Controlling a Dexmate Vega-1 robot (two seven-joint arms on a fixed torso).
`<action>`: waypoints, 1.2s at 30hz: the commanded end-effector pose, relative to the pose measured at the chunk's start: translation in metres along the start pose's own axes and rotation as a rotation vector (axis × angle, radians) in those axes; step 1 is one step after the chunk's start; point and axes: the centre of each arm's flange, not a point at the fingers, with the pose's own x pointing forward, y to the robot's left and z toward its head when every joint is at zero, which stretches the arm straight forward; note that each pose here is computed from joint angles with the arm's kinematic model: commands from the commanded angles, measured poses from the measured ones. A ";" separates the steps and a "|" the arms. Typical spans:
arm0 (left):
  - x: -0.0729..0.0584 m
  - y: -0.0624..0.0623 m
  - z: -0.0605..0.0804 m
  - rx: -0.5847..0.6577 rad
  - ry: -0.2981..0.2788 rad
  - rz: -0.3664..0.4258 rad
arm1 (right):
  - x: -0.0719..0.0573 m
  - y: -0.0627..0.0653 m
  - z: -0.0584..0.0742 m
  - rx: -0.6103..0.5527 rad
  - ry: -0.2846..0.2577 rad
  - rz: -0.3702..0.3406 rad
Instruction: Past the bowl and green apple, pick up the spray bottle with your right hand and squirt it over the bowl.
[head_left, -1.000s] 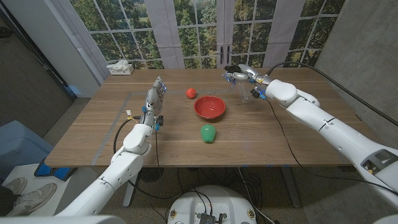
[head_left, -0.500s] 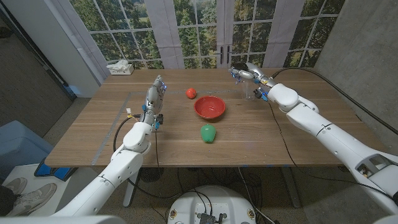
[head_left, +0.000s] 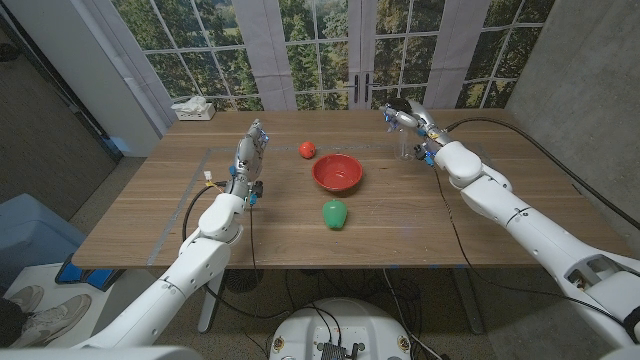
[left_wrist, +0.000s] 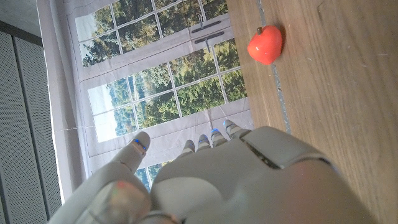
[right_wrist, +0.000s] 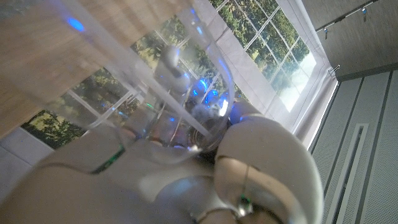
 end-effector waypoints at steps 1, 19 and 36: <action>0.004 0.000 0.001 0.002 -0.001 -0.007 | -0.015 -0.009 -0.020 0.052 -0.008 -0.135; 0.007 0.003 0.002 0.006 0.001 -0.010 | -0.028 -0.006 -0.036 0.007 -0.022 -0.256; 0.003 0.001 0.003 0.005 -0.004 -0.018 | -0.037 -0.003 -0.054 -0.070 0.035 -0.286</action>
